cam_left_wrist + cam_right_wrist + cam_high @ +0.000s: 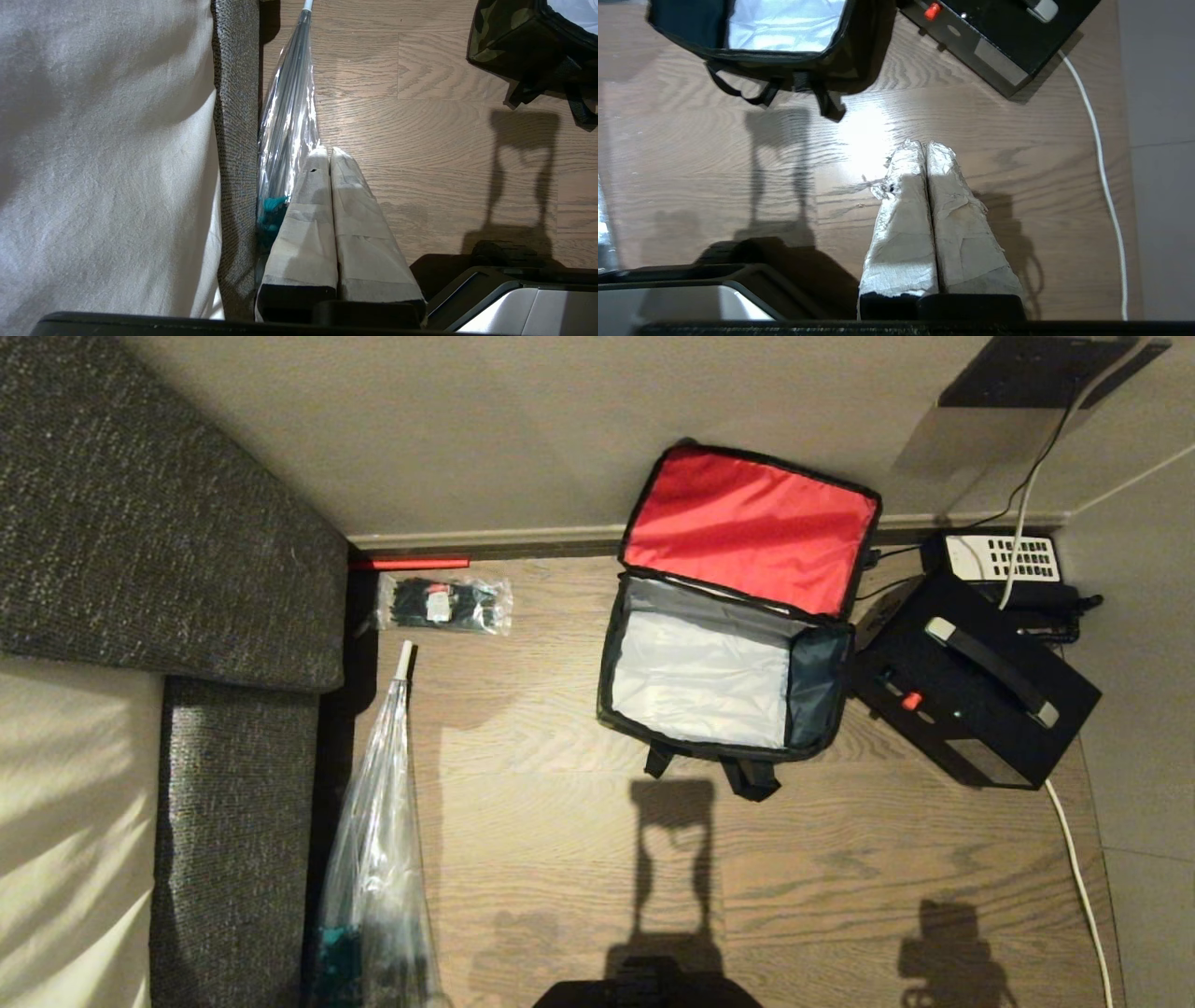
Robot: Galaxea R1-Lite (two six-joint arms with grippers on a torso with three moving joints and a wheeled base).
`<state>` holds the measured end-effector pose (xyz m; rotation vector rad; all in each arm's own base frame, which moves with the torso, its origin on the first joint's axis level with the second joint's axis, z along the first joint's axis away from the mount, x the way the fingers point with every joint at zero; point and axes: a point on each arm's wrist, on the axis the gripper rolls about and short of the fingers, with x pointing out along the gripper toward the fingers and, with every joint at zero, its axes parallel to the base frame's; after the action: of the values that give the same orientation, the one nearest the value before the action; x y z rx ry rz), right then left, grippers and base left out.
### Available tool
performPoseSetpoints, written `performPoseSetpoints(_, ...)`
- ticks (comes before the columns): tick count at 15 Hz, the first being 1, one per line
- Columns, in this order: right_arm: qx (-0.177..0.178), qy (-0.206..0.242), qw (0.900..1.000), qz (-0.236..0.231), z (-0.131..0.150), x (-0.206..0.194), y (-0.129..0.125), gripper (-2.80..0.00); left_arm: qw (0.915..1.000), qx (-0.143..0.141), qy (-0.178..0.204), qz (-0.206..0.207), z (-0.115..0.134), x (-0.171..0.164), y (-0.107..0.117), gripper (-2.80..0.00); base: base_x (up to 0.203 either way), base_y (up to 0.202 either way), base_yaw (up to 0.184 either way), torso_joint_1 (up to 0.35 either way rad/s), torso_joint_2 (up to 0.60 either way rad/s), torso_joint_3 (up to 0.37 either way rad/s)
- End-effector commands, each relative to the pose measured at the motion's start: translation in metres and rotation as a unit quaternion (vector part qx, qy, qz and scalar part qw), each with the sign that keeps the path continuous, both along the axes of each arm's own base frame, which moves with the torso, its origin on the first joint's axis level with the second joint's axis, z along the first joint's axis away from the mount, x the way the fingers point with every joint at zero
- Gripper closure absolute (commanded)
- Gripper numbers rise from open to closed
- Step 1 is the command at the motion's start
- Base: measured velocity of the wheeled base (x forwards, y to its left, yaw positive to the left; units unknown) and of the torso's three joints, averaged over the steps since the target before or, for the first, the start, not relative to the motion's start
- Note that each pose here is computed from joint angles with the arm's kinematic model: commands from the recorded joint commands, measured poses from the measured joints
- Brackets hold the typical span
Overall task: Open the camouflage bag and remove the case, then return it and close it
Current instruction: Grip the handle again
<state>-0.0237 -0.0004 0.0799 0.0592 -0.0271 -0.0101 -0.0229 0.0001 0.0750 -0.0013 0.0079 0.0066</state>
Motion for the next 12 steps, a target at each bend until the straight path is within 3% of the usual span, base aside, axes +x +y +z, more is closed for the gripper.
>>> performPoseSetpoints(1, 0.002, -0.034, 0.999, 0.002, 0.026, -0.014, 0.000, 0.00, 1.0000, 0.000, -0.001, 0.001, 0.000, 0.000, 0.000, 0.00, 0.000, 0.000, 0.000, 0.000, 0.00, 0.000)
performPoseSetpoints(2, 0.007, -0.026, 1.000, 0.004, 0.043, -0.027, 0.000, 0.00, 1.0000, 0.000, -0.001, 0.001, 0.000, 0.000, 0.000, 0.00, 0.000, 0.000, 0.000, 0.000, 0.00, 0.000)
performPoseSetpoints(4, 0.021, 0.032, 0.998, 0.040, 0.066, -0.059, 0.002, 0.00, 1.0000, 0.000, 0.000, 0.001, 0.000, 0.000, 0.000, 0.00, 0.000, 0.000, 0.000, 0.000, 0.00, 0.000)
performPoseSetpoints(6, 0.043, 0.080, 0.993, 0.072, 0.094, -0.058, 0.002, 0.00, 1.0000, 0.002, 0.000, 0.001, 0.000, 0.000, 0.000, 0.00, 0.000, 0.000, 0.000, 0.000, 0.00, 0.000)
performPoseSetpoints(8, 0.066, 0.164, 0.981, 0.081, 0.126, -0.017, 0.002, 0.00, 1.0000, 0.001, 0.001, 0.001, 0.000, 0.000, 0.000, 0.00, 0.000, 0.000, 0.000, 0.000, 0.00, 0.000)
performPoseSetpoints(10, 0.091, 0.268, 0.956, 0.074, 0.157, 0.056, 0.005, 0.00, 1.0000, 0.001, 0.000, 0.001, 0.000, 0.000, 0.000, 0.00, 0.000, 0.000, 0.000, 0.000, 0.00, 0.000)
performPoseSetpoints(12, 0.143, 0.340, 0.928, 0.049, 0.170, 0.141, 0.009, 0.00, 1.0000, 0.001, 0.000, 0.001, 0.000, 0.000, 0.000, 0.00, 0.000, 0.000, 0.000, 0.000, 0.00, 0.000)
